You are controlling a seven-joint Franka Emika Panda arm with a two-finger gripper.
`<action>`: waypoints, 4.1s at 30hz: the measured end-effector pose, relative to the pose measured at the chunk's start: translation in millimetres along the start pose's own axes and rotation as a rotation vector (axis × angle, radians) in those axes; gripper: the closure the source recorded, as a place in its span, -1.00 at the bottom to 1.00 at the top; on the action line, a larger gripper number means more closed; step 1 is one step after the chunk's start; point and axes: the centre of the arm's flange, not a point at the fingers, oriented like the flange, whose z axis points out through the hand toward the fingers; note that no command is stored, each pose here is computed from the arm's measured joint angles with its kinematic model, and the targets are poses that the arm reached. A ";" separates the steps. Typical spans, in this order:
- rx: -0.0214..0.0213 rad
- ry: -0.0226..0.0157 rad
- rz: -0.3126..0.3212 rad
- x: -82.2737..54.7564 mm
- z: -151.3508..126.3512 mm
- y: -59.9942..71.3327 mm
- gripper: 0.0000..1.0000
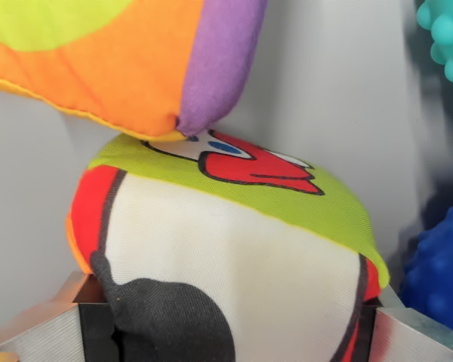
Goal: Pick an object from the bin
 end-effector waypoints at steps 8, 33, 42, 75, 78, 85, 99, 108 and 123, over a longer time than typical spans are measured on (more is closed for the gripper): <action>-0.0007 0.0012 0.000 0.3 -1.6 0.0 1.00; -0.0058 0.0022 0.001 0.7 -51.3 0.4 1.00; -0.0064 0.0010 0.001 0.1 -83.8 0.0 1.00; -0.0088 0.0016 0.003 -0.4 -220.3 0.3 1.00; -0.0087 0.0006 0.003 -0.3 -229.8 0.3 1.00; -0.0090 0.0011 0.003 -0.1 -252.4 0.2 1.00; -0.0096 0.0004 0.003 0.1 -284.2 0.1 1.00; -0.0093 -0.0011 0.003 -0.1 -292.1 0.0 1.00; -0.0084 -0.0033 0.003 -0.1 -290.8 0.1 1.00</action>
